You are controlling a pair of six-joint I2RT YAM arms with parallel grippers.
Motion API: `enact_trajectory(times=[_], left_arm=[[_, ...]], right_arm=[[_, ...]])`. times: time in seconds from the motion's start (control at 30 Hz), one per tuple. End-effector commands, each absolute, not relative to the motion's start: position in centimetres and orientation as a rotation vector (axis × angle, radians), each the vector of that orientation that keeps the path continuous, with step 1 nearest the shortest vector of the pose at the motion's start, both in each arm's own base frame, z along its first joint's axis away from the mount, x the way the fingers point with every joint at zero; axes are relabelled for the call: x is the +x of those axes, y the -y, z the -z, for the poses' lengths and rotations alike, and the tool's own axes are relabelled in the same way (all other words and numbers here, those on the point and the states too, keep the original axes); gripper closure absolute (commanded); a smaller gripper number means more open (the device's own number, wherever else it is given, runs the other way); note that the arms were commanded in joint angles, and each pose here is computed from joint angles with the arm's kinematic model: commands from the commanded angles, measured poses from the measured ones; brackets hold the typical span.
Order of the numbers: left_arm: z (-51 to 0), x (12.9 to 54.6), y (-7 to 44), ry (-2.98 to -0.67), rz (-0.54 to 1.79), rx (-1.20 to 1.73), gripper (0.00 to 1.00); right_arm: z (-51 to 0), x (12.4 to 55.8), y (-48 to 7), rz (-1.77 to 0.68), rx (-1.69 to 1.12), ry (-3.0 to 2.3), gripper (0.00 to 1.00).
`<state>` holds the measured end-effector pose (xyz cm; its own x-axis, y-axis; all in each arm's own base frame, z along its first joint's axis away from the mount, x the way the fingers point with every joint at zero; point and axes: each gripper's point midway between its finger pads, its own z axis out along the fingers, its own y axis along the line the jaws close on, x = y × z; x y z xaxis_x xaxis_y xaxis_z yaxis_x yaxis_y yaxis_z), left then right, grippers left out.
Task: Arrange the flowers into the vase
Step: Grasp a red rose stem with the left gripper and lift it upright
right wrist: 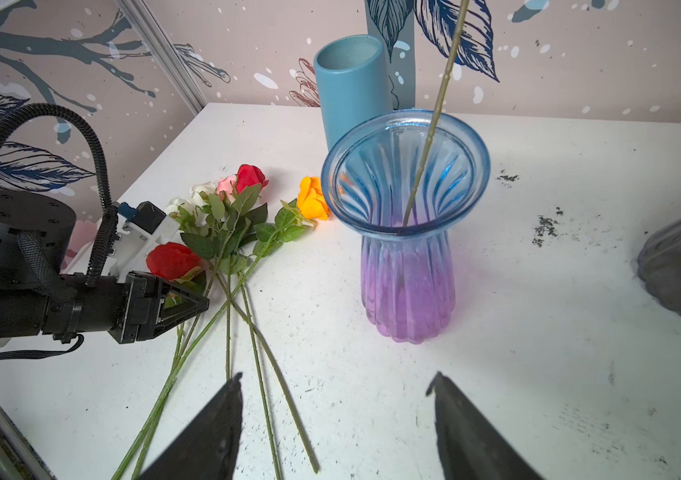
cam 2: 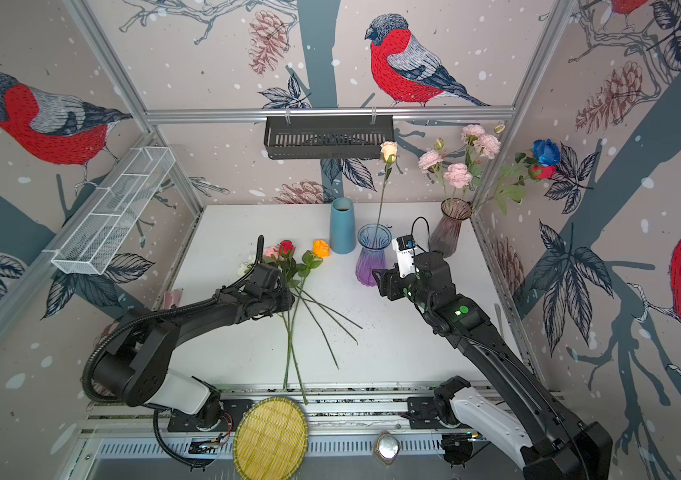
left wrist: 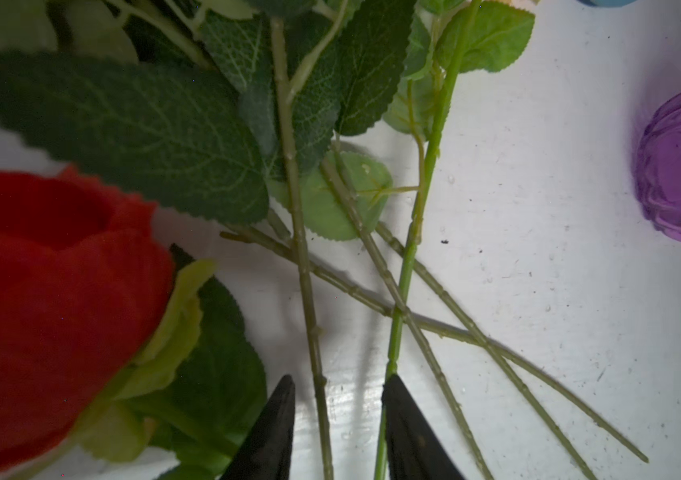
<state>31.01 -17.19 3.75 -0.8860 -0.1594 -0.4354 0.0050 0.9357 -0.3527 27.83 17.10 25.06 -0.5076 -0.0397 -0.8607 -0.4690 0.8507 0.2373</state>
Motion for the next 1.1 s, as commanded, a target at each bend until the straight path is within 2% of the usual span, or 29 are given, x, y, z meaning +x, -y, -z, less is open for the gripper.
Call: enact_trajectory(times=[0.0, 0.13, 0.37, 0.43, 0.6, 0.73, 0.9, 1.07], left_arm=[[-3.3, 31.0, 17.3, -2.629, 0.491, -0.110, 0.62], [-2.8, 30.9, 17.6, -2.641, 0.505, -0.110, 0.63], [-3.5, 31.4, 17.5, -2.627, 0.521, -0.125, 0.92], [-4.6, 31.7, 17.3, -2.603, 0.518, -0.132, 0.95], [-10.0, 33.0, 16.2, -2.479, 0.512, -0.140, 1.00], [-16.2, 33.6, 16.2, -2.319, 0.565, -0.102, 1.00], [-24.3, 31.8, 19.4, -2.022, 0.867, 0.110, 1.00], [-29.9, 29.0, 21.8, -1.782, 1.141, 0.222, 1.00]], right_arm=[[-25.9, 28.2, -17.2, -0.547, -0.378, -2.019, 0.28], [-25.9, 28.2, -17.1, -0.543, -0.379, -2.023, 0.28], [-26.1, 28.0, -16.9, -0.535, -0.378, -2.022, 0.28], [-26.2, 27.9, -16.9, -0.538, -0.376, -2.021, 0.28], [-26.8, 27.8, -16.8, -0.541, -0.373, -2.009, 0.28], [-27.4, 27.7, -16.9, -0.551, -0.372, -1.994, 0.29], [-29.3, 26.8, -17.9, -0.636, -0.413, -1.913, 0.29], [-31.8, 25.6, -19.6, -0.761, -0.484, -1.810, 0.29]])
